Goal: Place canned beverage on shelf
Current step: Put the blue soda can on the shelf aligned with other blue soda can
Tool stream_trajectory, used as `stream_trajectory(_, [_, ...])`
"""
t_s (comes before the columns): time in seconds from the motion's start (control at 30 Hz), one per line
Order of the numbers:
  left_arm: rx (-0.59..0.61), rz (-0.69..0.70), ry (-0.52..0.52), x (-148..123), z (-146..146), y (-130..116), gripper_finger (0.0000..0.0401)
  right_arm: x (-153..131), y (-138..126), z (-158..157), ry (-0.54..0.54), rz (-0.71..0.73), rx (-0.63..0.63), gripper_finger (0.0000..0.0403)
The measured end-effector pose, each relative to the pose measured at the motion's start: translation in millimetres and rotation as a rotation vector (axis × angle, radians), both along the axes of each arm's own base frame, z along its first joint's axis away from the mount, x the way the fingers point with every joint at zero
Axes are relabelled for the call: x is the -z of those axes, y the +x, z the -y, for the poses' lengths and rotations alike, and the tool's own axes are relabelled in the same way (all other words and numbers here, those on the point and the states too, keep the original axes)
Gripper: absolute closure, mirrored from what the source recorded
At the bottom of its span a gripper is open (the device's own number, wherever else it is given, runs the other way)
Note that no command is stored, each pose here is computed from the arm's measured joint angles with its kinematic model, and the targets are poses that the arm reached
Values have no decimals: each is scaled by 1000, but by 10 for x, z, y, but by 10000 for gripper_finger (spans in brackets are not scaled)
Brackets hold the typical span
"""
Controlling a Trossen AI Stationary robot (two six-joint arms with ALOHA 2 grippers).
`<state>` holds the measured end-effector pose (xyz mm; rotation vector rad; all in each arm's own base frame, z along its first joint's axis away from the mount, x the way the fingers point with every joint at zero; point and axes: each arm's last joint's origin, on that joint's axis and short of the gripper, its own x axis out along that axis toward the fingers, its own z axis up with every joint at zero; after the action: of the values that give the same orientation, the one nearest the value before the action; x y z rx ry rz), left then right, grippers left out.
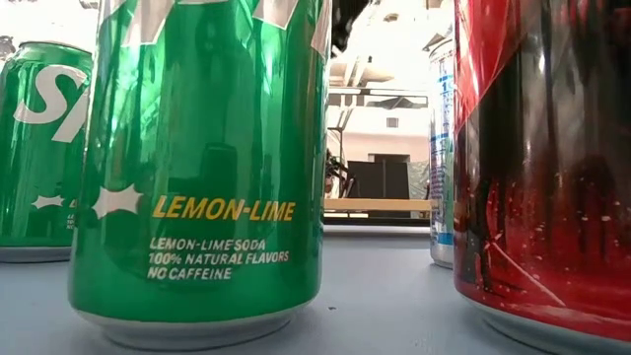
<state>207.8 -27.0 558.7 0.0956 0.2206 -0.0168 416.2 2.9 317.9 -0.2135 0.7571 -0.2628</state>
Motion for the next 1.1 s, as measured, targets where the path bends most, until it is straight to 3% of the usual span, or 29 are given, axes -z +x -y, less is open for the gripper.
stream_trajectory(0.23, [-25,-56,10,55,109,-39,72,175,74,110,-33,-47,77,85])
stream_trajectory(0.43, [-25,-83,23,82,145,-55,72,152,65,294,-48,-31,152,85])
stream_trajectory(0.87, [-22,-83,60,83,143,-54,72,172,43,344,-55,-65,155,85])
stream_trajectory(1.1, [-96,-104,95,104,117,-61,72,188,24,359,-63,-92,159,85])
